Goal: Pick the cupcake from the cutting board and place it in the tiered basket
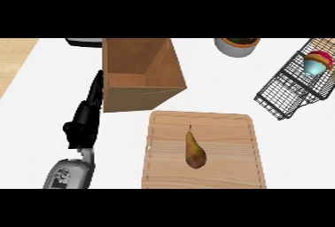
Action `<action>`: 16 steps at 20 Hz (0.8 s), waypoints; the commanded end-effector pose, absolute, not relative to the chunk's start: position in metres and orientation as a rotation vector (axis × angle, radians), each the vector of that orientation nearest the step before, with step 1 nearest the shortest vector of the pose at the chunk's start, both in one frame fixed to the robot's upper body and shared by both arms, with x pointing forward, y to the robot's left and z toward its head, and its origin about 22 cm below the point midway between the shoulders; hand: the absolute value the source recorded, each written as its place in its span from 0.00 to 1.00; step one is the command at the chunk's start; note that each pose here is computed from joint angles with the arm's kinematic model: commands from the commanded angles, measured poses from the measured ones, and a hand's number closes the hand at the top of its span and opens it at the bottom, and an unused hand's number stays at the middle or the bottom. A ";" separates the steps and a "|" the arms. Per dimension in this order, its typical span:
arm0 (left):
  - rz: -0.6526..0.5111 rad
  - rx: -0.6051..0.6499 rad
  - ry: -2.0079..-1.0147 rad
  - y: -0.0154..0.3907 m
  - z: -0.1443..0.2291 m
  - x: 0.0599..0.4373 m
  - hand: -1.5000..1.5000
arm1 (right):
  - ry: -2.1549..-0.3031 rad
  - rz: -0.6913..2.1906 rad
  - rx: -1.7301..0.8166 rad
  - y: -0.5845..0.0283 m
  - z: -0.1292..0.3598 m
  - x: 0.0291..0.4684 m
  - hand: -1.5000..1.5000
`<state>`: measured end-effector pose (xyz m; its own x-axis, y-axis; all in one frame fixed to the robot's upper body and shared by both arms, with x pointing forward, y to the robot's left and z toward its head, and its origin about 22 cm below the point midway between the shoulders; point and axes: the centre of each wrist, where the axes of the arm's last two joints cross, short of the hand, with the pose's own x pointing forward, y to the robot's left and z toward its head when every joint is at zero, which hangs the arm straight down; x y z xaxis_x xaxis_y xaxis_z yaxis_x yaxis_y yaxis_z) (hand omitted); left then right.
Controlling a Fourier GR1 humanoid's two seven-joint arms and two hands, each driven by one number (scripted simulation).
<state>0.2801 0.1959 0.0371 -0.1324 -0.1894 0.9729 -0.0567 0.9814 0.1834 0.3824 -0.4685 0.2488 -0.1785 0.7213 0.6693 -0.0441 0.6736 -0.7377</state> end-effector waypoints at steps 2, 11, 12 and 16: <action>-0.145 0.171 -1.682 0.190 0.033 0.278 0.50 | -1.619 0.488 -0.578 -0.511 0.255 0.360 0.00; -0.112 0.145 -1.700 0.187 0.039 0.282 0.50 | -1.571 0.222 -0.496 -0.585 0.254 0.285 0.00; -0.126 0.136 -1.686 0.188 0.025 0.266 0.50 | -1.566 0.208 -0.495 -0.594 0.257 0.273 0.00; -0.102 0.152 -1.714 0.187 0.035 0.272 0.50 | -1.577 0.227 -0.475 -0.613 0.247 0.242 0.00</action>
<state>0.2737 0.1934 0.0391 -0.1553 -0.1761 0.9720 -0.0517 0.9841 0.1700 0.2693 -0.5961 0.2545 0.0112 0.4561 0.8898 0.1677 0.8764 -0.4514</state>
